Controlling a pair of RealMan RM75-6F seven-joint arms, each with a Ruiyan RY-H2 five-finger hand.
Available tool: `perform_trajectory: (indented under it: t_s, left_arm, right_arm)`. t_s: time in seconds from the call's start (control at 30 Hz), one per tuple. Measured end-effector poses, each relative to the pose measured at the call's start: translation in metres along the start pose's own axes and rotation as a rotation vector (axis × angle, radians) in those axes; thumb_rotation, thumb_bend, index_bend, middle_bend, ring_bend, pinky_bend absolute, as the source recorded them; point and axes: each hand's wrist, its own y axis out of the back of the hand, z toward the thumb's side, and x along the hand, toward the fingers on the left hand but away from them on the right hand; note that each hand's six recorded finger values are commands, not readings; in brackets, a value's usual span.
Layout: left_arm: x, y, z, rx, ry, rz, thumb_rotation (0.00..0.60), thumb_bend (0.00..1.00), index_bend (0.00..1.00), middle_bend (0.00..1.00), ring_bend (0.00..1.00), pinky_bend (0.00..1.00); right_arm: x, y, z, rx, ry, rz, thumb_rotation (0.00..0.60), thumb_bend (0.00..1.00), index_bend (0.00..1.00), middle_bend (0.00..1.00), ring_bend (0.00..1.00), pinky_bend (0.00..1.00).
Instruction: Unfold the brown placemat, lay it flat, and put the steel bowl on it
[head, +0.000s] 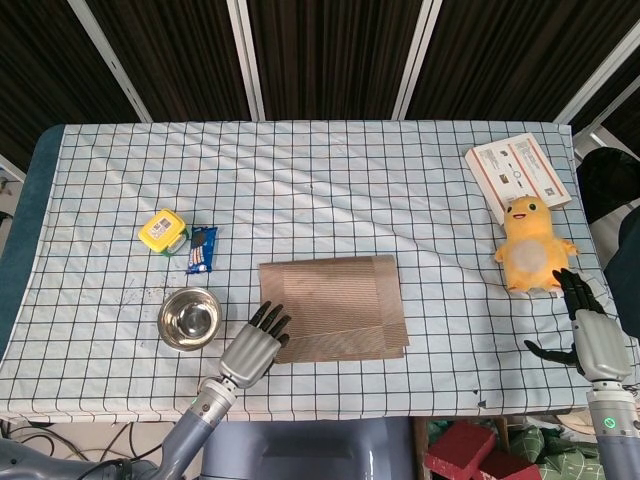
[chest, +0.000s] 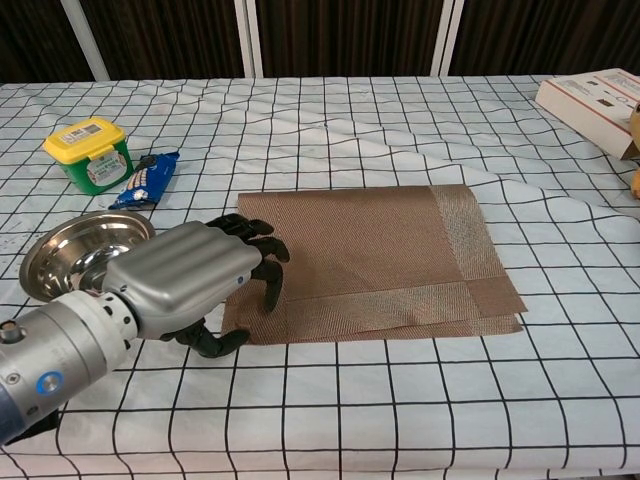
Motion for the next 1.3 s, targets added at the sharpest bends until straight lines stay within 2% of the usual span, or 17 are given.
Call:
perform_trajectory:
  t_s: [0.63,1.07,1.3]
  left_arm:
    - [0.002,0.000,-0.002,0.013,0.006,0.016,0.600,0.40,0.57,0.20,0.02,0.10]
    - [0.003,0.000,-0.003,0.011,0.010,0.018,0.600,0.42,0.58,0.21,0.04,0.11]
    - [0.000,0.011,0.002,-0.031,-0.005,0.043,0.600,0.42,0.59,0.22,0.04,0.11]
  right_arm:
    - [0.000,0.000,0.000,0.000,0.000,0.000,0.600,0.03,0.00,0.00,0.00,0.16]
    - [0.000,0.000,0.000,-0.001,-0.001,0.000,0.600,0.03,0.00,0.00,0.00,0.16]
    - [0.000,0.001,0.000,-0.003,-0.002,-0.001,0.600,0.03,0.00,0.00,0.00,0.16]
